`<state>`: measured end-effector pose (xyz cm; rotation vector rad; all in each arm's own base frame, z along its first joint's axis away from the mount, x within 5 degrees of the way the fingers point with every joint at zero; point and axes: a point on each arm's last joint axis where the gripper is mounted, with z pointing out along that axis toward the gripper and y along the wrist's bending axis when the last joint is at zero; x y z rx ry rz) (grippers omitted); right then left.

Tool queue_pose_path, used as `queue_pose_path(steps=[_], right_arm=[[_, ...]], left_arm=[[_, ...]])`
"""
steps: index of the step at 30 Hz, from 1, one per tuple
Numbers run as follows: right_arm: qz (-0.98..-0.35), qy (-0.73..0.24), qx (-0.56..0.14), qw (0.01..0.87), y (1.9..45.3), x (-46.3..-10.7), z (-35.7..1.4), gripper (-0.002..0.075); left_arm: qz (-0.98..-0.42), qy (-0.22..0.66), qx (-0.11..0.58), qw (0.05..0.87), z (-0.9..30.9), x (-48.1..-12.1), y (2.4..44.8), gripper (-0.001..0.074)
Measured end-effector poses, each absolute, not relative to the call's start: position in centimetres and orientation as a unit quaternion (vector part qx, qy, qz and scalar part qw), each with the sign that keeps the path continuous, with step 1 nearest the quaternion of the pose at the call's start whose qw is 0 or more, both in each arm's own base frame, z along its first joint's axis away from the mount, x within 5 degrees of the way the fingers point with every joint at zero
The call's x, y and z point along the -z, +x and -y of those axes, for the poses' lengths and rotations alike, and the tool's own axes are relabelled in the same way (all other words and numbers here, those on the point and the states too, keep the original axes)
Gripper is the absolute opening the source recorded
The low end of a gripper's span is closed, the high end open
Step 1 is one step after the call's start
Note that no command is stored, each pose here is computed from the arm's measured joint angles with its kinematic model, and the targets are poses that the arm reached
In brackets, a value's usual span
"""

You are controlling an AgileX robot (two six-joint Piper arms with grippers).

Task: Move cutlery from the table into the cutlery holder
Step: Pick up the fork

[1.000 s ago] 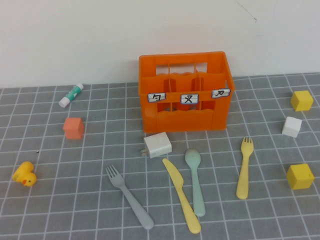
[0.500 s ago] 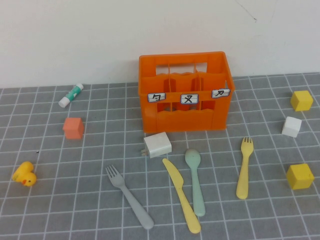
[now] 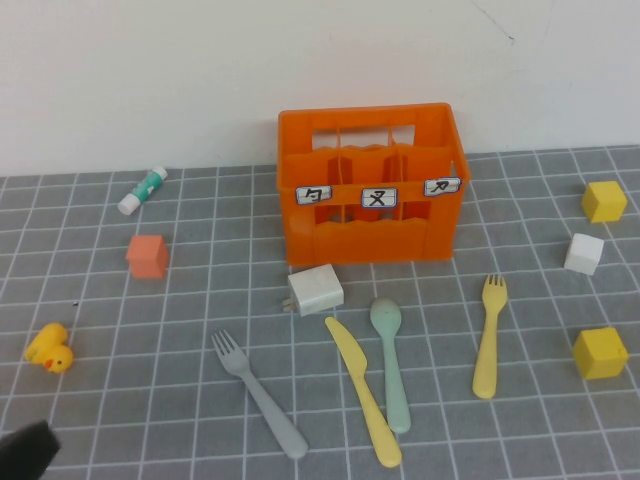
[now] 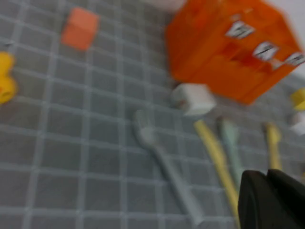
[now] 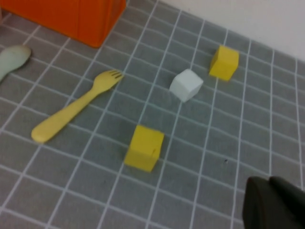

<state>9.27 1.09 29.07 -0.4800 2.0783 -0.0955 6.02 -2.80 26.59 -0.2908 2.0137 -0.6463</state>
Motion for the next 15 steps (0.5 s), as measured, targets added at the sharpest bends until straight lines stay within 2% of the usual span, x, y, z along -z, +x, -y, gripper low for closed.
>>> queue_pose_path(steps=[4, 7, 10, 15], right_arm=[[-0.841, -0.204, 0.040, 0.499, 9.8, -29.2, -1.3, -0.0003], [-0.847, -0.206, 0.036, 0.489, 10.0, -28.8, -1.3, -0.0003], [-0.864, -0.211, 0.026, 0.457, 10.4, -28.0, -1.4, -0.0003], [-0.895, -0.218, 0.007, 0.388, 11.3, -26.5, -1.5, -0.0003]], left_arm=[[-0.790, -0.117, 0.319, 0.510, 3.4, -27.7, 7.0, 0.0000], [-0.788, -0.089, 0.302, 0.529, 3.5, -27.9, 7.7, 0.0000], [-0.812, -0.047, 0.274, 0.513, 3.7, -27.3, 8.6, 0.0000], [-0.872, -0.022, 0.256, 0.417, 4.2, -25.2, 10.6, 0.0000]])
